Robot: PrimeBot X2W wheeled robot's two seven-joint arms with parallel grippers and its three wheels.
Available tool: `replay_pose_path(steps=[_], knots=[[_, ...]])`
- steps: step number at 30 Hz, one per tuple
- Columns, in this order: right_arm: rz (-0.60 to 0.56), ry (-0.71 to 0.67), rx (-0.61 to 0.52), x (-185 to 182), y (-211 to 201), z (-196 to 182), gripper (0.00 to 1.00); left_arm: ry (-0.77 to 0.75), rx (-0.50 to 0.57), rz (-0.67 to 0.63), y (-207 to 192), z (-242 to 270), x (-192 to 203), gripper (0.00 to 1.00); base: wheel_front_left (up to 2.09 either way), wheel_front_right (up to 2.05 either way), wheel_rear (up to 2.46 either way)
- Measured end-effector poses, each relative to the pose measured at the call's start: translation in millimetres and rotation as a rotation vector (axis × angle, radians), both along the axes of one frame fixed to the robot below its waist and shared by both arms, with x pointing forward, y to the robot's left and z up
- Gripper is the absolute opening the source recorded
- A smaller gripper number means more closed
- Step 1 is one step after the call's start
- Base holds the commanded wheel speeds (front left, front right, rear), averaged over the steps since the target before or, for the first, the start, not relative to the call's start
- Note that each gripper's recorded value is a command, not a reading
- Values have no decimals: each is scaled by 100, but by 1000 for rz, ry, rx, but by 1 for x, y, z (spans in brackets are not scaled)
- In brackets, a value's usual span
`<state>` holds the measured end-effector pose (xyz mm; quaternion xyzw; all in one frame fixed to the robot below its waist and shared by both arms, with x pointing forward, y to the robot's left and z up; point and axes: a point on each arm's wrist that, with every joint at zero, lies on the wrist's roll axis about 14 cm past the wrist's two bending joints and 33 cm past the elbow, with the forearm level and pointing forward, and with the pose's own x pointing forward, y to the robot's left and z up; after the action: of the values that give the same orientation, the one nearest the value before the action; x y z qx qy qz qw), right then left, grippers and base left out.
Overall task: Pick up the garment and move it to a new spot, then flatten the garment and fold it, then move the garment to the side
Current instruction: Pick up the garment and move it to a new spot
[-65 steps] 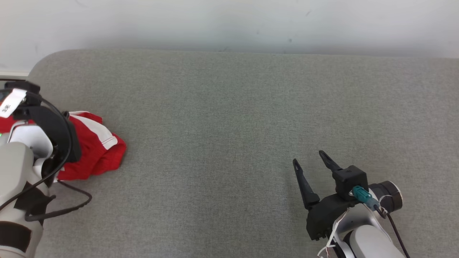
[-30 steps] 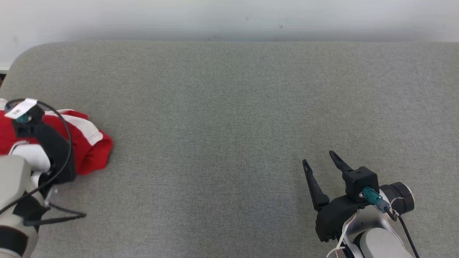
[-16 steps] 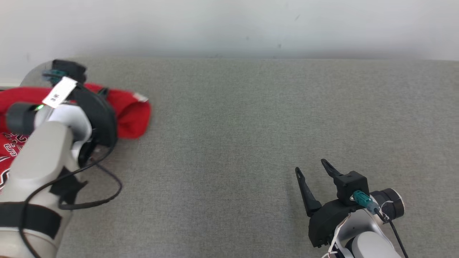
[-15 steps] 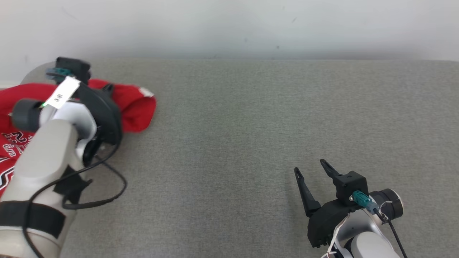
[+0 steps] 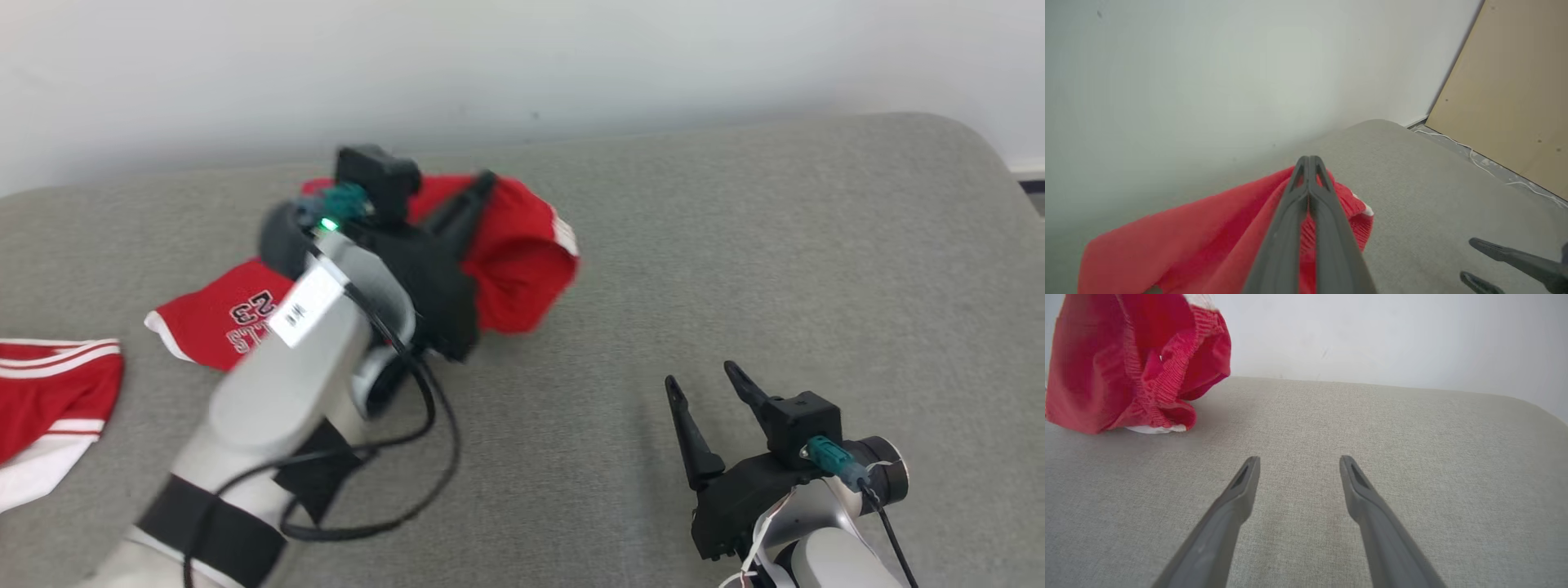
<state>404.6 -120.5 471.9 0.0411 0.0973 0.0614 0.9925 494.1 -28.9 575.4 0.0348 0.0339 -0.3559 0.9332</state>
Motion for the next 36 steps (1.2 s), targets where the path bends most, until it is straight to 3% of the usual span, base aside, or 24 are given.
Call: replay_pose_path(steps=[5, 15, 35, 36], knots=[[-77, -10, 10, -2, -24, -1, 100, 89, -90, -133, -51, -17, -29, 0, 0, 0, 0], [-125, -28, 11, 1, -39, -1, 100, 271, -102, -248, -83, -75, -76, 0, 0, 0, 0], [-154, -47, 9, 1, -45, -1, 100, 222, -232, -387, -119, -38, -101, 0, 0, 0, 0], [-153, -47, 8, -1, -44, -1, 100, 243, -200, -393, -120, -50, -104, 100, 0, 0, 0]])
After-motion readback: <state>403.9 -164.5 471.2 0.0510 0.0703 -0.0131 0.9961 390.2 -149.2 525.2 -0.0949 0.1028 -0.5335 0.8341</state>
